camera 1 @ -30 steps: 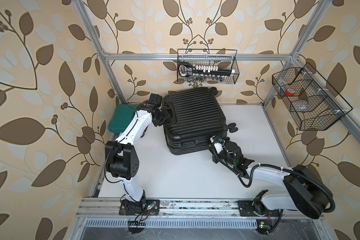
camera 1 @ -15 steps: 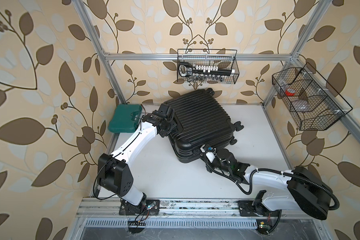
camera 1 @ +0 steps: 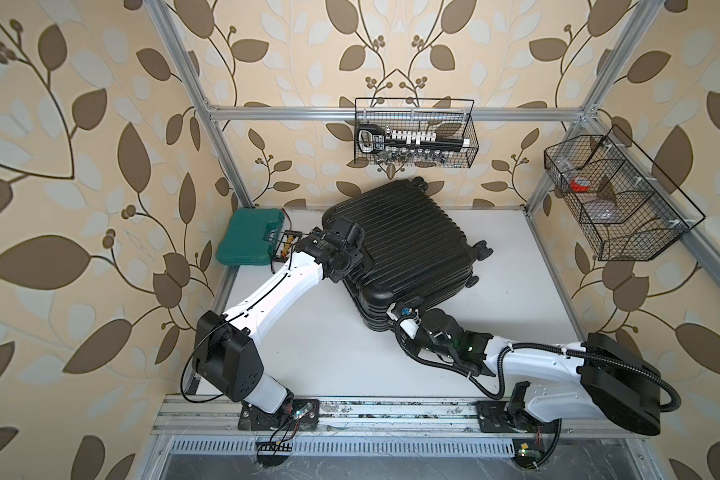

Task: Close the suitcase zippers
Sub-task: Zip the zipper on the suitcase.

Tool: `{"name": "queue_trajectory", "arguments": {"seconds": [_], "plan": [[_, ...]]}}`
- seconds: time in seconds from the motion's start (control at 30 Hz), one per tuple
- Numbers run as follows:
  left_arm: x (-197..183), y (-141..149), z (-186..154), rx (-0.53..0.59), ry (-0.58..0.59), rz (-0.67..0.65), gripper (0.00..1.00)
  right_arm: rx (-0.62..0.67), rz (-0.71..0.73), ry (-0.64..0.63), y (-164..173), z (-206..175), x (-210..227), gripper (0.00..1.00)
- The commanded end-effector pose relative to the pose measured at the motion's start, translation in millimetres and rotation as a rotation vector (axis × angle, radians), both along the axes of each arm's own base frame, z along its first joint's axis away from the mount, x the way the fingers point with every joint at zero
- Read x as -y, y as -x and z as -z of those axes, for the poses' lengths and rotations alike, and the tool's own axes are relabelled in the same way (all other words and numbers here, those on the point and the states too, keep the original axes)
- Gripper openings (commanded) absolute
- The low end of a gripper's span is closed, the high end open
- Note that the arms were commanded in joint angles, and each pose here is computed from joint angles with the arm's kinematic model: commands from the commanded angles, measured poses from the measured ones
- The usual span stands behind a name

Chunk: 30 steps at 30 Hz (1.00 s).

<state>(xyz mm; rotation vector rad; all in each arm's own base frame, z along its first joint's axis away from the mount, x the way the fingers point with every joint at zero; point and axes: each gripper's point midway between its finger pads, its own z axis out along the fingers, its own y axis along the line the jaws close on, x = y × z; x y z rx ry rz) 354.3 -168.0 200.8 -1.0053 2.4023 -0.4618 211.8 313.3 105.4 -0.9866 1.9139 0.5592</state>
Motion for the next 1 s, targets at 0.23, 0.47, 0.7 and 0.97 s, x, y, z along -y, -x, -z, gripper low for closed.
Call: {"name": "queue_trajectory", "arguments": {"seconds": [0.23,0.47,0.7,0.97], "plan": [[39,-17,-74,0.238,0.269,-0.095,0.34,0.097,-0.133,-0.212,17,-72,-43,0.00],[9,-11,-83,0.336,0.022,0.006,0.92,0.101,0.010,-0.142,6,-48,-10,0.00],[8,-16,-118,0.554,-0.437,0.473,0.98,0.083,0.112,-0.127,-5,-39,21,0.00],[28,2,-98,0.569,-0.576,1.248,0.90,0.041,0.208,-0.199,-24,-45,62,0.00]]}}
